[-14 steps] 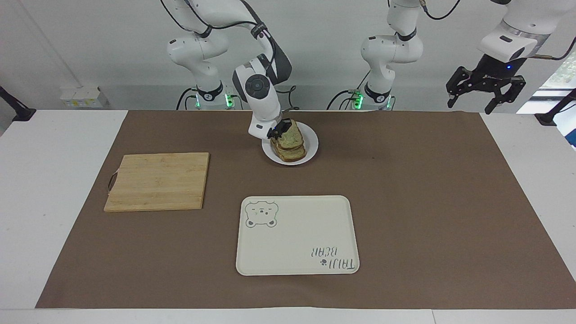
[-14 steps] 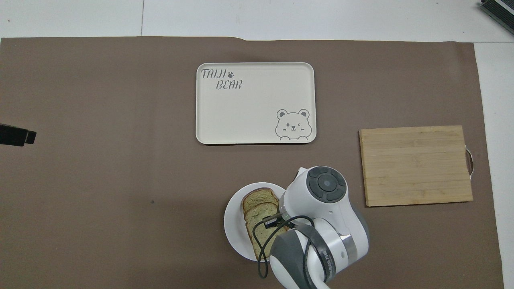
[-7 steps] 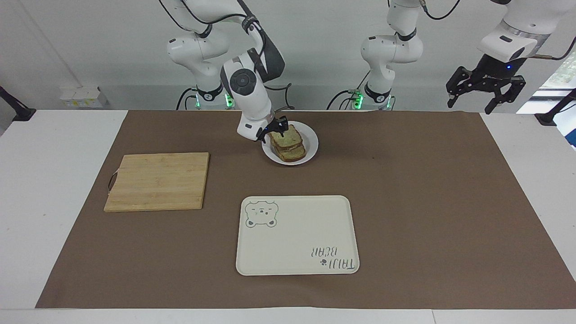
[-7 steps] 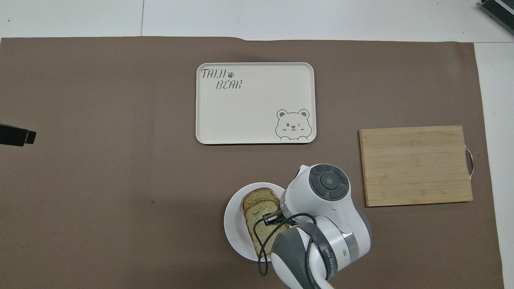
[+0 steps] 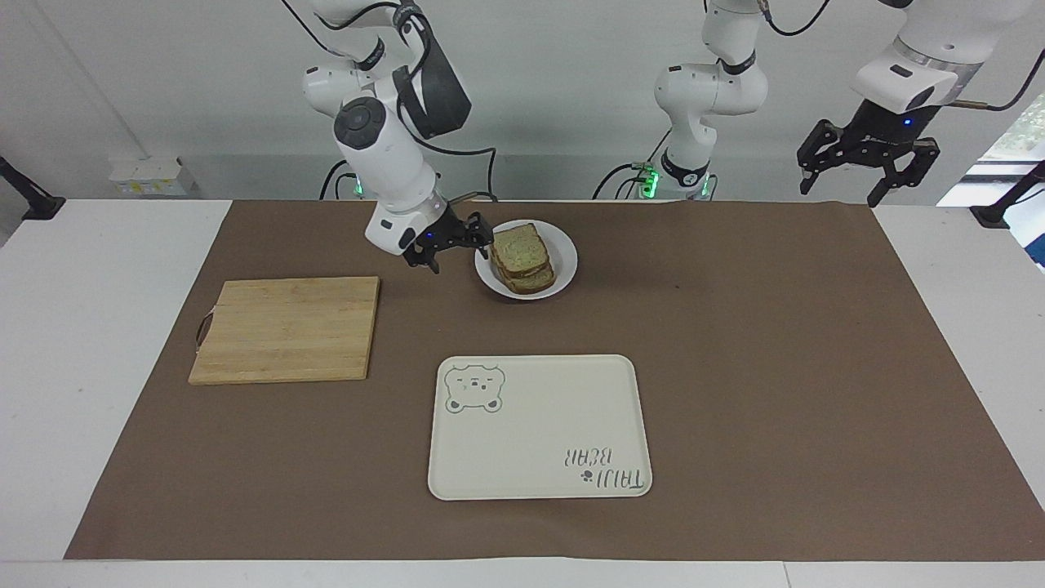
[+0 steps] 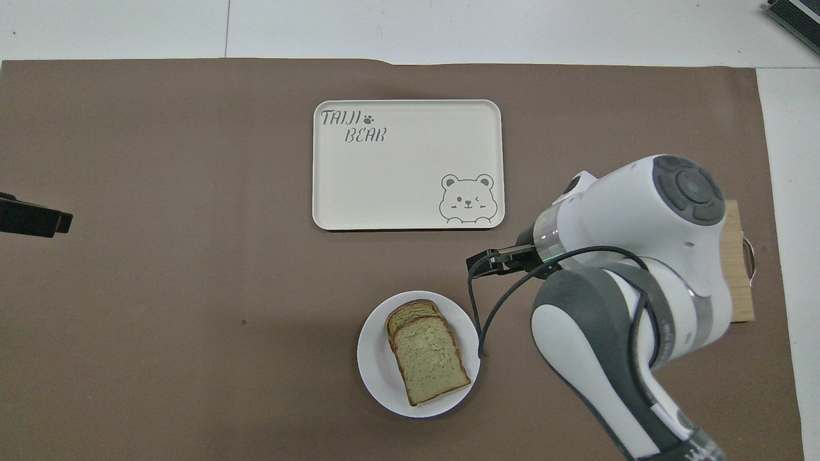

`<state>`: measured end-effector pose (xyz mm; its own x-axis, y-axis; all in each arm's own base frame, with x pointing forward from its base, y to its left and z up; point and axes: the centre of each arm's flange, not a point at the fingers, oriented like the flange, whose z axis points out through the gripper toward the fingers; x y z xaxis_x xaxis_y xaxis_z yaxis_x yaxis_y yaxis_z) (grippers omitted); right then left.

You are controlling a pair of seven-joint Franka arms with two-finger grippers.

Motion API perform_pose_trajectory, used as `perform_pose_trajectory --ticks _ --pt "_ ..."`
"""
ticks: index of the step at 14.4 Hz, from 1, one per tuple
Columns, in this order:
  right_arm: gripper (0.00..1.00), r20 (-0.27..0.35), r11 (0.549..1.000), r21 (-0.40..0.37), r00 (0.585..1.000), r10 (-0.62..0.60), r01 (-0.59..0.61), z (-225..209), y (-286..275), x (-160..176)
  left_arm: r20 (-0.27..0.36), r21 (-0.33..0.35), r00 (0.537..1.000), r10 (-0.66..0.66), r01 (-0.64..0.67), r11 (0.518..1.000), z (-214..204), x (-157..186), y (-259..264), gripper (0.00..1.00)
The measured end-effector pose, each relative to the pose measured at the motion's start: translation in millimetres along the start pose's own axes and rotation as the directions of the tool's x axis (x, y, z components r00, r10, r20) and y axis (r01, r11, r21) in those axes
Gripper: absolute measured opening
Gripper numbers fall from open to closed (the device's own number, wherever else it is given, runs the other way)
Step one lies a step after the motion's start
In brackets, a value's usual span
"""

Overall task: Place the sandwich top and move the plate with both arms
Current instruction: 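Release the toast and raise the right gripper away from the plate, then return the right gripper to rest while the left gripper reaches the plate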

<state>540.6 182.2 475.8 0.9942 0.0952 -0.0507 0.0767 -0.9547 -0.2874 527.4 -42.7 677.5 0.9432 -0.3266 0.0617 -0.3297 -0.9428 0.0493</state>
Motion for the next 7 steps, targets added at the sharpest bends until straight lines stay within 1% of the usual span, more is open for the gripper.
perform_pose_trajectory --ticks 2,3,5,7 --pt "1.00 -0.060 1.000 -0.011 0.998 0.020 -0.020 -31.6 32.2 13.3 0.002 -0.081 1.000 0.010 -0.010 0.997 8.0 -2.3 15.1 1.00" --pt "1.00 -0.088 0.999 -0.042 0.996 0.020 -0.023 -45.8 48.1 17.9 0.009 -0.125 1.000 0.013 -0.012 0.992 15.8 -5.7 21.7 1.00" --pt "1.00 -0.132 0.989 -0.143 0.991 0.015 -0.033 -74.4 77.3 23.7 0.011 -0.198 1.000 0.021 -0.019 0.980 39.6 -11.0 39.1 1.00" --pt "1.00 -0.140 0.967 -0.248 0.990 0.024 -0.058 -99.8 109.1 23.2 0.020 -0.240 0.999 0.033 -0.027 0.970 75.8 -15.6 63.1 1.00"
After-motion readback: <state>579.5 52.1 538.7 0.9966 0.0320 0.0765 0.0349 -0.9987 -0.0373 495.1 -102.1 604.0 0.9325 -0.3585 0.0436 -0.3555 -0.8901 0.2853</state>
